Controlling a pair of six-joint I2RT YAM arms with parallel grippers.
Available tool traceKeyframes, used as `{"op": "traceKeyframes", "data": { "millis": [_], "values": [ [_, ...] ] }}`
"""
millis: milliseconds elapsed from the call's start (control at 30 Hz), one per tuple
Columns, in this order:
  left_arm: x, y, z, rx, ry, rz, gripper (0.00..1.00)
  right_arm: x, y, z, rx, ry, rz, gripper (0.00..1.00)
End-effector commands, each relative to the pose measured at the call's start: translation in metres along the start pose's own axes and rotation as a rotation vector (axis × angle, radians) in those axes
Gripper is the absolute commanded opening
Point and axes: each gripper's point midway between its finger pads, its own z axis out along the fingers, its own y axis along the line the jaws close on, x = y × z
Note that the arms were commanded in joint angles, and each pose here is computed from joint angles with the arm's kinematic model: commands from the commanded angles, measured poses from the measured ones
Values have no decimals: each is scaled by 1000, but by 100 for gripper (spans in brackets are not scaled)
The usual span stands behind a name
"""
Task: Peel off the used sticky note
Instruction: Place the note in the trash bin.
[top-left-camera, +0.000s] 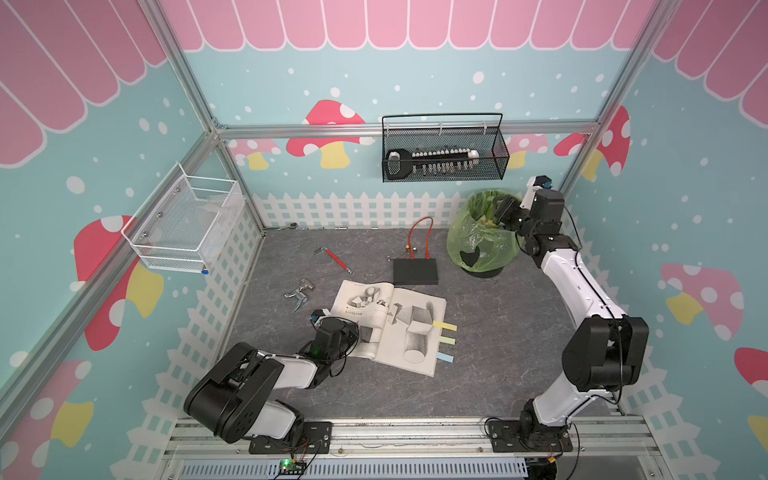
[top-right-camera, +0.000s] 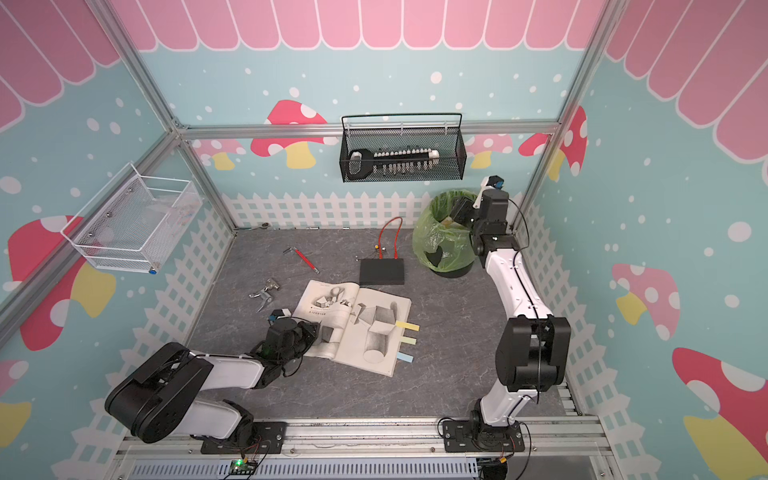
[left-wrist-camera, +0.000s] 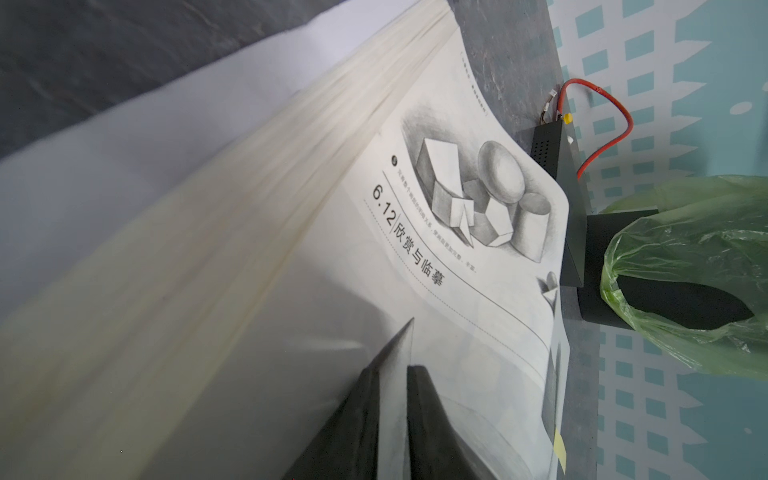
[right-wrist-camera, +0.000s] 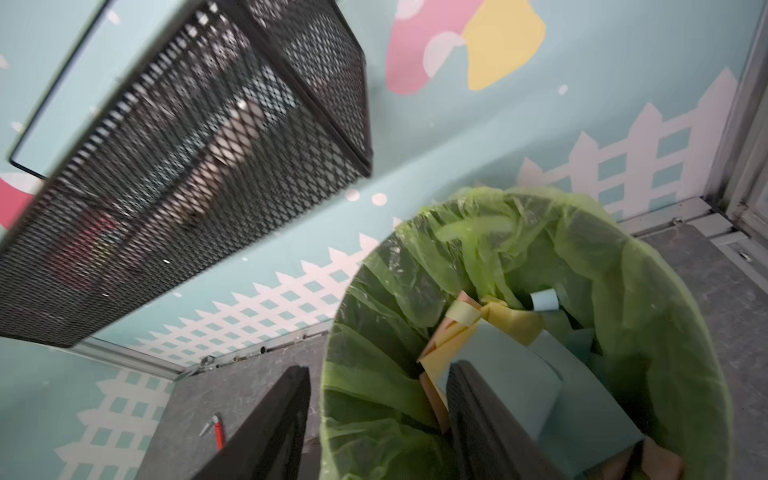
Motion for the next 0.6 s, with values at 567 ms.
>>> {"op": "traceKeyframes", "data": {
  "millis": [567],
  "values": [
    [48, 90, -23, -291, 179, -2, 15, 230, 47, -102, -220, 503, -39, 60]
  ]
}}
